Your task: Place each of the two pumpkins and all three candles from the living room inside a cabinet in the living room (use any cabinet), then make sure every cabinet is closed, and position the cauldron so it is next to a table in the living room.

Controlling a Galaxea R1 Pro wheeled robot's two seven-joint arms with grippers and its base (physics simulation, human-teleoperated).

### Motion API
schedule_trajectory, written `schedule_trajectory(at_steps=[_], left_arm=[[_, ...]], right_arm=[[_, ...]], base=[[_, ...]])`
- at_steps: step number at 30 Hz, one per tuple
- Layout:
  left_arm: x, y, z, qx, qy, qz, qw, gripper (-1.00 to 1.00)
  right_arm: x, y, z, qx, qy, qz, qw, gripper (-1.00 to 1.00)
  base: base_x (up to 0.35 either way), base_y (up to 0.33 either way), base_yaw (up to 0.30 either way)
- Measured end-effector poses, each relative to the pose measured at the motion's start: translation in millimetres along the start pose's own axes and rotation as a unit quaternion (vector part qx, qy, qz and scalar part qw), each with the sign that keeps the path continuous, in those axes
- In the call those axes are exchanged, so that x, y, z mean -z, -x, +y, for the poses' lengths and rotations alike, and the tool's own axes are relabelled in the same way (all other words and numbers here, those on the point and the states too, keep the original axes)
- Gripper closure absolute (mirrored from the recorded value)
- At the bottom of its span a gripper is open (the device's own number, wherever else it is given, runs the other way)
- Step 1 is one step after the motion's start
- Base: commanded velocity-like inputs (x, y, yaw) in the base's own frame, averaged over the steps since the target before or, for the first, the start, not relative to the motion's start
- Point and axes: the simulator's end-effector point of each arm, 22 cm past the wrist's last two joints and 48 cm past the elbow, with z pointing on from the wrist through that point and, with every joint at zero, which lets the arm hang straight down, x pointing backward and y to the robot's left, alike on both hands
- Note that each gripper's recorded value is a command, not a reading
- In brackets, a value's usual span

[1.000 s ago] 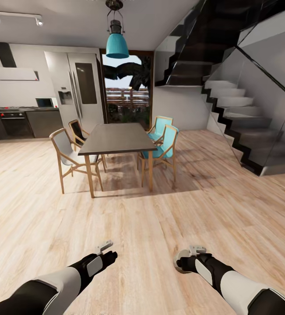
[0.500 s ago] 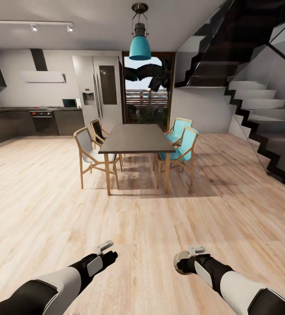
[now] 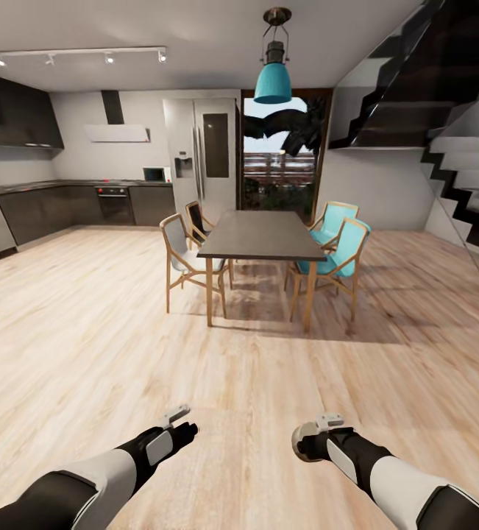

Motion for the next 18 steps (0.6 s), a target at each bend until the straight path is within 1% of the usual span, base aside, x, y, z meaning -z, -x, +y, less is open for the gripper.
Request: schedule_trajectory(at_steps=[18], left_arm=[[1.3,1.4,-0.7,0.000,-0.001,-0.002,1.0000,-1.00]], right_arm=[[1.4,1.8,0.1,0.000,0.000,-0.002,1.0000,1.00]], base=[[0.000,0.000,0.274]])
